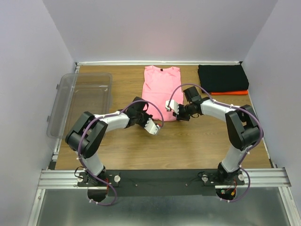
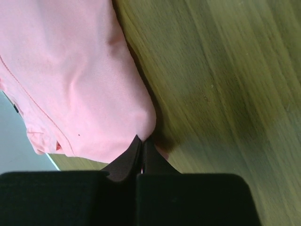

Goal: Fold and stack the t-shirts
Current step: Fold the tshirt

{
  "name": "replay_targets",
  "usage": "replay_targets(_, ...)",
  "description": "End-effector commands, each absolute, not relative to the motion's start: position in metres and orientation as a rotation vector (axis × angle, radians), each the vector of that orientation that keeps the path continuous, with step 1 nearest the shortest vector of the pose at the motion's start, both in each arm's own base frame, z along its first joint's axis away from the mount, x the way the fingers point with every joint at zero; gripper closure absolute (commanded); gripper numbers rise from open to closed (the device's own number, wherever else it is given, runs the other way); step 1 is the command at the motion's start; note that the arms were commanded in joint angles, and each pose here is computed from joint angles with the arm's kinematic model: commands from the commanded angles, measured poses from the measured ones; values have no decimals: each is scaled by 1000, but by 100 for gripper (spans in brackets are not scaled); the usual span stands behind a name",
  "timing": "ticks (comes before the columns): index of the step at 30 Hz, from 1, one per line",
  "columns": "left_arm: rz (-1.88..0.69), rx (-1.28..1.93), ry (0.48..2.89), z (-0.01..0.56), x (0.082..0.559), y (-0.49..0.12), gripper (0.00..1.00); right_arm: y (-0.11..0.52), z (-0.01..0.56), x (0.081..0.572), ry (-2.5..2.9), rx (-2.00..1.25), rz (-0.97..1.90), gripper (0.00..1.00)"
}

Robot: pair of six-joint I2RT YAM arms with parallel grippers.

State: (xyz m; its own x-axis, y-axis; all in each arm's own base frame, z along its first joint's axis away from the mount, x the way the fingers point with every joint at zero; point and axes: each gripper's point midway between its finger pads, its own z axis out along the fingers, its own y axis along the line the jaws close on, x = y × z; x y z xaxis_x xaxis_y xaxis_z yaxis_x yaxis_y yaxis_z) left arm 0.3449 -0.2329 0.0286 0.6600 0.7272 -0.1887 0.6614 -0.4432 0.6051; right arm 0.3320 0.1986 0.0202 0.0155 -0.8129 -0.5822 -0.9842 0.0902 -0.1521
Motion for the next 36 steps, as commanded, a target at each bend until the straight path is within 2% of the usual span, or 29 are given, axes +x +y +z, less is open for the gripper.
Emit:
replay_targets(1, 121, 2221, 1008, 41, 332, -238, 100, 187, 5, 328, 1921, -1765, 372, 99)
replay_targets(5, 109, 2260, 946, 42, 307, -235, 100, 186, 23, 290, 1811, -1891, 476, 99)
replay_targets(10, 67, 2272, 865, 60, 265, -240, 100, 171, 34, 209, 1747, -2140, 649, 100)
replay_targets(14, -116, 2333, 874, 58, 196, -259, 100, 168, 58, 150, 1682, -2259, 764, 100)
replay_targets(18, -274, 2407, 796, 57, 132, -272, 100, 169, 89, 133, 1642, -2200, 779, 99)
replay_targets(20, -308, 2409, 791, 59, 118, -277, 100, 164, 94, 137, 1692, -2150, 710, 100)
replay_targets(23, -219, 2380, 801, 66, 133, -281, 100, 161, 89, 160, 1796, -2064, 564, 99)
replay_targets(27, -108, 2321, 841, 78, 178, -282, 100, 163, 93, 211, 1859, -1920, 386, 100)
replay_targets(31, 9, 2145, 903, 115, 252, -286, 100, 153, 119, 277, 1907, -1735, 337, 99)
replay_targets(36, 114, 2041, 883, 147, 318, -296, 100, 155, 141, 342, 1909, -1639, 309, 100)
